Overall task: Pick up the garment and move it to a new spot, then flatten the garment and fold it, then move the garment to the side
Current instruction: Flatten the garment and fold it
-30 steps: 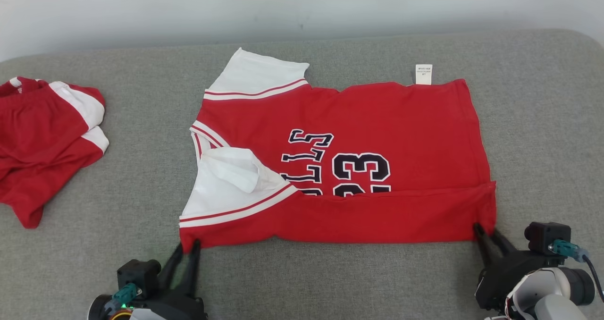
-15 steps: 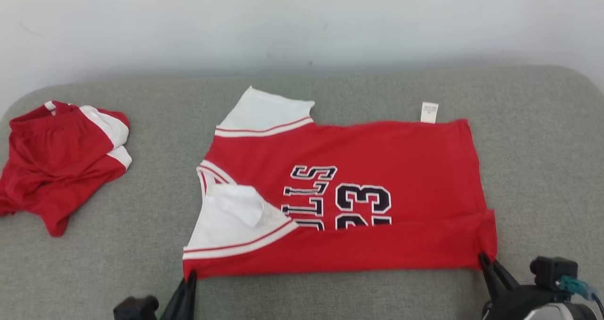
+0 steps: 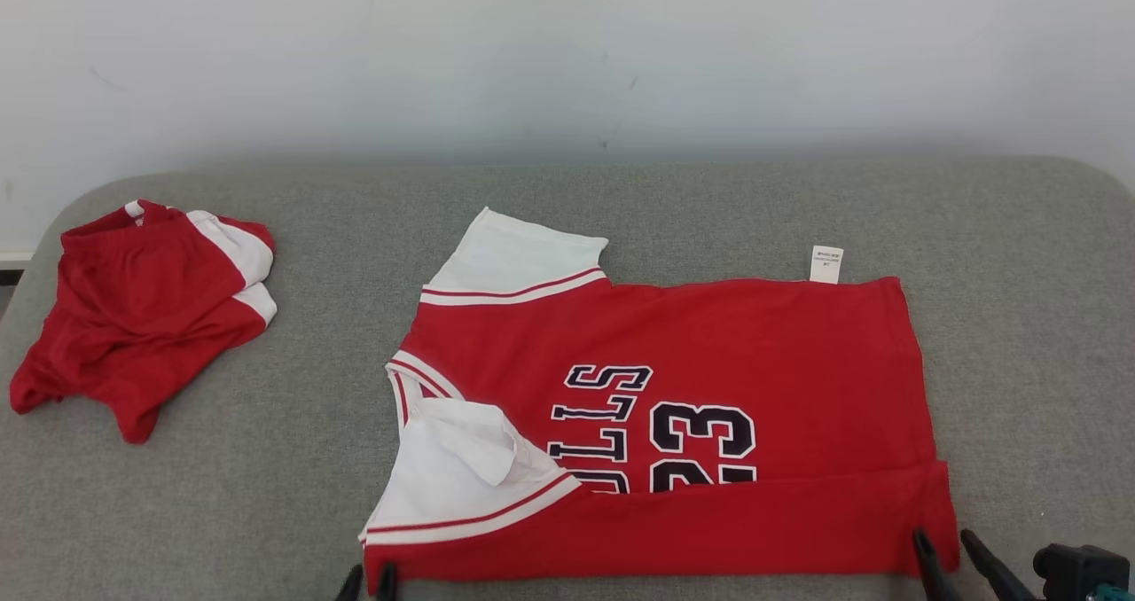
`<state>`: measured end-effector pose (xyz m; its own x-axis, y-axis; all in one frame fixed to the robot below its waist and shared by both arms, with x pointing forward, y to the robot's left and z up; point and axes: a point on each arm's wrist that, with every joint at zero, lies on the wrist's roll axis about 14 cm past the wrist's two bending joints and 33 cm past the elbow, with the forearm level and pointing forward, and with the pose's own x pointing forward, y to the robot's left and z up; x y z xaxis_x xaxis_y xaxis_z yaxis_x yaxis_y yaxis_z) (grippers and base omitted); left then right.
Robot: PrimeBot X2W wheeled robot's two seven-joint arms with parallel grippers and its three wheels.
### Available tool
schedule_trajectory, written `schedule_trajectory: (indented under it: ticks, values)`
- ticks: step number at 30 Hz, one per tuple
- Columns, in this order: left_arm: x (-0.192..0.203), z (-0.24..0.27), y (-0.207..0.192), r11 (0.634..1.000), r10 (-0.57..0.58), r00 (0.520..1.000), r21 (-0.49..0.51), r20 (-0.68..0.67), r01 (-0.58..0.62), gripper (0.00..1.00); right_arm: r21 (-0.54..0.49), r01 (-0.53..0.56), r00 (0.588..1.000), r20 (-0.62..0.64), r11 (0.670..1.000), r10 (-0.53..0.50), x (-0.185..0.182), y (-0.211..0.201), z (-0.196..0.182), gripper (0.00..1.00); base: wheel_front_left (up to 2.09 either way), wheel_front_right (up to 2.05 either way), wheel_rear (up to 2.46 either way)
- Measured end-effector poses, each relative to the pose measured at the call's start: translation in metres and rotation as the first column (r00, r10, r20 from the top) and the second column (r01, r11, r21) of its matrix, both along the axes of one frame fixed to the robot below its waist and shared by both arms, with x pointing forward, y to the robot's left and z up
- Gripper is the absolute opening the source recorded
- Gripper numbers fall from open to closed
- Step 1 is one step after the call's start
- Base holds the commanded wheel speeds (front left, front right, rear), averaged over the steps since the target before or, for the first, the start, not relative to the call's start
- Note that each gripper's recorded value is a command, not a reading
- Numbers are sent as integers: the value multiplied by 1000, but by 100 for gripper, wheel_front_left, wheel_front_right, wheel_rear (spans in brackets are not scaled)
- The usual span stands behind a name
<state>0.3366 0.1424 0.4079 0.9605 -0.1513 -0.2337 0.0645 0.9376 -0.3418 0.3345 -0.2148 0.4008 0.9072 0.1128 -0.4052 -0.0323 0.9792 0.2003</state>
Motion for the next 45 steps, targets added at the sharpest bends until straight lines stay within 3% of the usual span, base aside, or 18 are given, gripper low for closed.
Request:
schedule_trajectory:
  ticks: [6,14,24,29,45]
  values:
    - [11,23,8,1000,29,996,9,79,-30,100,-1,-8,988,153,1000,8,11,7,33,100,0,0,0]
    - [29,78,25,996,65,964,44,258,-78,100,-2,-19,938,345,1000,19,23,21,79,100,0,0,0]
    - [34,123,37,983,42,915,147,401,-110,100,7,8,879,477,1000,-10,25,20,116,100,0,0,0]
    - [32,133,46,976,53,902,171,429,-139,100,26,29,853,520,999,-38,23,20,129,100,0,0,0]
    - [16,120,54,966,56,915,211,399,-152,100,36,35,856,515,999,-48,10,30,124,100,0,0,0]
